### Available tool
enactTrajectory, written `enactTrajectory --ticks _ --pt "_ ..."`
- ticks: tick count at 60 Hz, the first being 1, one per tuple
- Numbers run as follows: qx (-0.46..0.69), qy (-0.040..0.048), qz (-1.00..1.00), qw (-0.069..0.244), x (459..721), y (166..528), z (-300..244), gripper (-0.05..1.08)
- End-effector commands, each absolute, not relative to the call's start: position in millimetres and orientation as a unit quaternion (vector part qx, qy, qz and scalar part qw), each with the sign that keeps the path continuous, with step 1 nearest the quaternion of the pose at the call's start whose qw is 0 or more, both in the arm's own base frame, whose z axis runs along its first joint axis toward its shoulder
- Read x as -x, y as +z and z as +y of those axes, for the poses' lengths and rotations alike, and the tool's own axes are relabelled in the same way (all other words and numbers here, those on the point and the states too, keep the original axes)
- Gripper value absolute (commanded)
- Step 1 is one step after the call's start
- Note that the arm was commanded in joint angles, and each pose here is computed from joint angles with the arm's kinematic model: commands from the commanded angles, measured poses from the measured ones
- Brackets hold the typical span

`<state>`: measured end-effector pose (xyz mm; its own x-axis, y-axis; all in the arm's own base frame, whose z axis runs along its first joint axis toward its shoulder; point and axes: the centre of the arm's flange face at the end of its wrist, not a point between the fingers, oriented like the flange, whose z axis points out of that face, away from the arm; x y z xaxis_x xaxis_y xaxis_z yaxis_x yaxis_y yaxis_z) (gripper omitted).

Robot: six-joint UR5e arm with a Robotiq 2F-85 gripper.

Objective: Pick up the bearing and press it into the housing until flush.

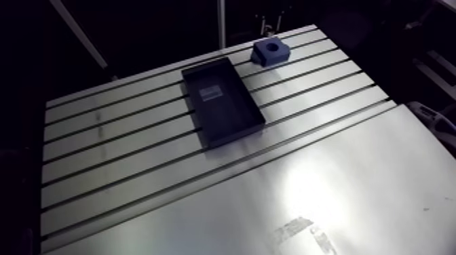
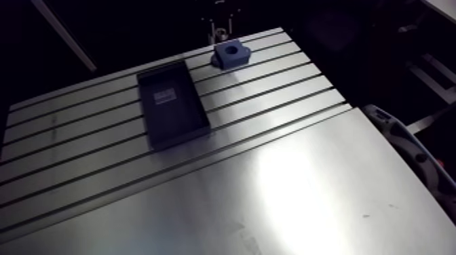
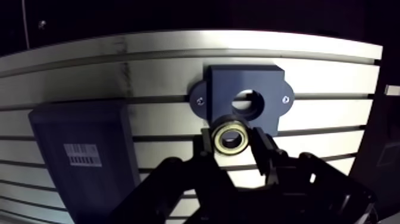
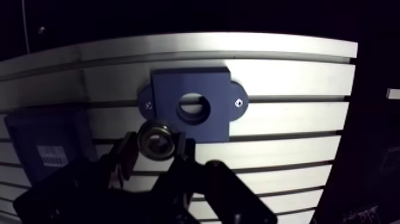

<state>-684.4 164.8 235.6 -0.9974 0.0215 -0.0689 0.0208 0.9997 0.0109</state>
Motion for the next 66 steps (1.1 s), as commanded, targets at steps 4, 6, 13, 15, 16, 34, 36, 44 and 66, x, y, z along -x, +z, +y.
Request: enactTrajectory --ticks 4,6,13,15,16,34,36,44,66 --pt "-0.021 -0.0005 0.999 0.045 684 215 181 0.61" --pt "-0.022 -0.0009 0.999 0.046 684 213 182 0.61" --pt "-0.026 0.0005 0.999 0.042 684 211 188 0.62" --pt "-0.026 0.0012 0.999 0.042 684 207 189 0.62" --pt "-0.026 0.0013 0.999 0.042 684 205 190 0.62" --pt "-0.028 0.0021 0.999 0.041 685 205 190 0.62" --pt "-0.028 0.0021 0.999 0.041 685 204 190 0.62" --pt "-0.029 0.0018 0.999 0.042 686 203 191 0.62" --pt "-0.027 0.0057 0.999 0.037 696 196 194 0.62"
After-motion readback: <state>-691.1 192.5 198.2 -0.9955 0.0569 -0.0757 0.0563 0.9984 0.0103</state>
